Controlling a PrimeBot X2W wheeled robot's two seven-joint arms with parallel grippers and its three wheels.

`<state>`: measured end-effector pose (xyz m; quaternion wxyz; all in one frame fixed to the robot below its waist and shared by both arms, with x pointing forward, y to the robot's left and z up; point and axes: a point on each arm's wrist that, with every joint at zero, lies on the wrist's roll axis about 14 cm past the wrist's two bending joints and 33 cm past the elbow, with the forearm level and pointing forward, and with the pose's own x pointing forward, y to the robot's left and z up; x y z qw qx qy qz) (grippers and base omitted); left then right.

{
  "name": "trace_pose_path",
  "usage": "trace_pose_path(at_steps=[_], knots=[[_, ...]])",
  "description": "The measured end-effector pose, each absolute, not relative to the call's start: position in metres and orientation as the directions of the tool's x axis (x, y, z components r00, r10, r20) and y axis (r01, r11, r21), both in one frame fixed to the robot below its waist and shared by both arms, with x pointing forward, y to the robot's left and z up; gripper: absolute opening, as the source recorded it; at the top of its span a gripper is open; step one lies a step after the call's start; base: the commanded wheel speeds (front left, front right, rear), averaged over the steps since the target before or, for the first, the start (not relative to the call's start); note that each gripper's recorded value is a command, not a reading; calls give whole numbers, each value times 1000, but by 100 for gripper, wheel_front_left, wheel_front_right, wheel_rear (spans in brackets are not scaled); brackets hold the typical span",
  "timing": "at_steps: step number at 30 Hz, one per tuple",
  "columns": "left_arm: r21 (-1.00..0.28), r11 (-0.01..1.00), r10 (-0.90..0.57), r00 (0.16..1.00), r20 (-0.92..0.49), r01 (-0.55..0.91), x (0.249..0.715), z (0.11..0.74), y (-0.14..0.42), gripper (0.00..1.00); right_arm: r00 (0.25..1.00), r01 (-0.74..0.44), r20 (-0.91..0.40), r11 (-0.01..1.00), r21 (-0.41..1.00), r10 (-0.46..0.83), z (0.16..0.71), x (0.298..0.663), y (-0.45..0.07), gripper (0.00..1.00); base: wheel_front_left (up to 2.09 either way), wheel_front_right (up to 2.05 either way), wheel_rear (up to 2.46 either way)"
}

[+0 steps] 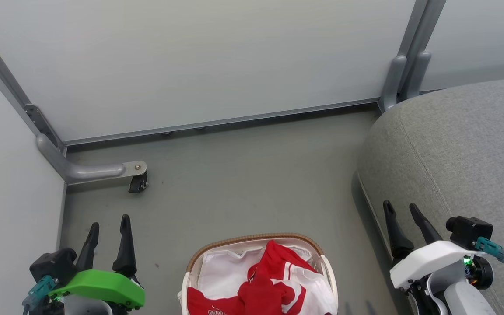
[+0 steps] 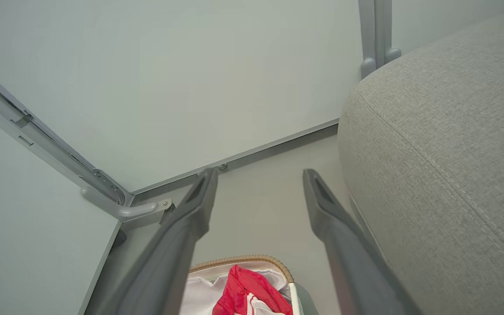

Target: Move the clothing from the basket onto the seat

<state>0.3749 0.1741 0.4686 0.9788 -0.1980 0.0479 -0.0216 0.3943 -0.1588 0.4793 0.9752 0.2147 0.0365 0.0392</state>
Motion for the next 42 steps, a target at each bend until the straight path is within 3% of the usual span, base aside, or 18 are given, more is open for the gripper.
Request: trace_pose_path(at_steps=[27,42], knots=[[-229,972,-77,993,-88,54,371,458,171,100,996,-69,-39,977,204,79,477,393,-168,100,0,0,0],[-208,942,-308,924,-226,263,394,404,99,100,990,-124,-46,985,116,130,466,423,-156,100,0,0,0]])
